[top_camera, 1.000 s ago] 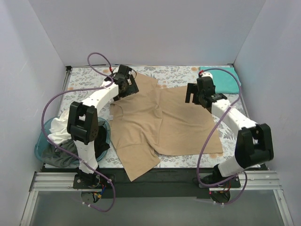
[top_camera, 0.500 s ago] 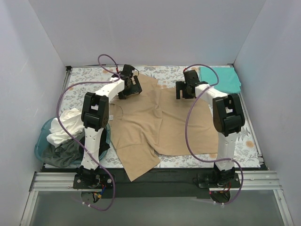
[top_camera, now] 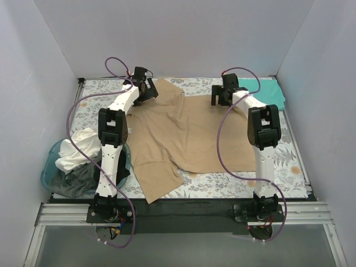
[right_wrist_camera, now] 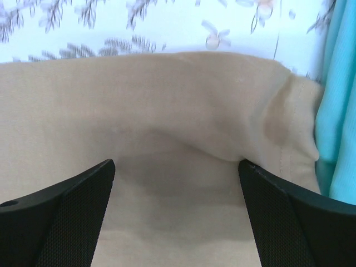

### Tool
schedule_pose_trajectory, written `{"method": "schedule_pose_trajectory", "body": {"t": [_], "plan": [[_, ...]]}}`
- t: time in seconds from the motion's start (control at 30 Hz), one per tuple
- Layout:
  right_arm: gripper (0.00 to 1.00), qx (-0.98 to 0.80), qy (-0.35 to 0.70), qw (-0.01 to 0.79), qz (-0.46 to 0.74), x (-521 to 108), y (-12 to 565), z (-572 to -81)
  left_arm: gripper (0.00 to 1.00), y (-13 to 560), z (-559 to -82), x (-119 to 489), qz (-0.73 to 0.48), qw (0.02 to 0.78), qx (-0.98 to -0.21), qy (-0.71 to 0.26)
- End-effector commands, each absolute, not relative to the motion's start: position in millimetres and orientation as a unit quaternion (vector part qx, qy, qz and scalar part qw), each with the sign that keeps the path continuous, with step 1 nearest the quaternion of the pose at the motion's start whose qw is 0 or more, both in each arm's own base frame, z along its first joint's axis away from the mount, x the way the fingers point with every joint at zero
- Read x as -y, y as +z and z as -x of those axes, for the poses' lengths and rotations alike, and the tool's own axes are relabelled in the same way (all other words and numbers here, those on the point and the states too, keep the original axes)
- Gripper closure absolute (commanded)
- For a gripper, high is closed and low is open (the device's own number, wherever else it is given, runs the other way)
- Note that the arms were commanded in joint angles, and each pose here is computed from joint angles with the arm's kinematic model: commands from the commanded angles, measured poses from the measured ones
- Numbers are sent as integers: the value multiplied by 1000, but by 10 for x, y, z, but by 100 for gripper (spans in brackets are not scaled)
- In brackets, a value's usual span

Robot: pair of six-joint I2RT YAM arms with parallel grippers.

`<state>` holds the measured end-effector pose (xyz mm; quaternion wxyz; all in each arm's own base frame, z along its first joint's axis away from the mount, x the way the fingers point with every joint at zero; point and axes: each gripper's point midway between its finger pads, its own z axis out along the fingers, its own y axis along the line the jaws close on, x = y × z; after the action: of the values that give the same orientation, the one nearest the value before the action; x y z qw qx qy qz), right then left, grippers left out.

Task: Fold and stack the t-shirts
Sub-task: Flatten the tshirt out

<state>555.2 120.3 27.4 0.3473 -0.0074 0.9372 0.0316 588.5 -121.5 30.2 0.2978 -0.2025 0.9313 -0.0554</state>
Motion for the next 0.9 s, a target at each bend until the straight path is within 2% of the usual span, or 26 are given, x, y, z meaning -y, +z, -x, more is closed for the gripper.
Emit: {"method": "schedule_pose_trajectory", "body": {"t": [0.0, 0.3, 0.53, 0.6, 0.67, 0.7, 0.73, 0.77, 0.8, 0.83, 0.87], "plan": [[2, -948, 49, 316, 5, -1146, -1, -5634, 2, -238, -5765, 1090, 180, 242, -953, -38], [2, -937, 84, 339, 29, -1253, 251, -5803, 2, 32, -5881, 964, 188, 269, -943, -60], [2, -913, 111, 384, 78, -1422, 972, -5722, 2, 1014, -5989, 1364, 139, 328, -922, -151], [2, -903, 106, 407, 84, -1478, 1296, -5625, 2, 1129, -5865, 1521, 125, 331, -923, -150], [2, -909, 100, 397, 80, -1475, 1293, -5419, 2, 1510, -5705, 1638, 111, 354, -916, -154], [2, -903, 91, 413, 70, -1448, 1505, -5327, 2, 1406, -5520, 1768, 100, 341, -923, -145], [2, -905, 92, 411, 64, -1440, 1536, -5232, 2, 1660, -5386, 1846, 94, 357, -916, -155], [2, -918, 93, 383, 45, -1386, 1323, -5009, 2, 1718, -5271, 1880, 96, 362, -915, -148], [2, -912, 94, 398, 32, -1336, 1512, -4885, 2, 1444, -4985, 2006, 102, 331, -928, -138], [2, -915, 94, 391, 23, -1304, 1464, -4740, 2, 1437, -4858, 2028, 109, 334, -927, -128], [2, -916, 91, 390, 14, -1225, 1436, -4500, 2, 1666, -4695, 2081, 107, 356, -918, -142]]}}
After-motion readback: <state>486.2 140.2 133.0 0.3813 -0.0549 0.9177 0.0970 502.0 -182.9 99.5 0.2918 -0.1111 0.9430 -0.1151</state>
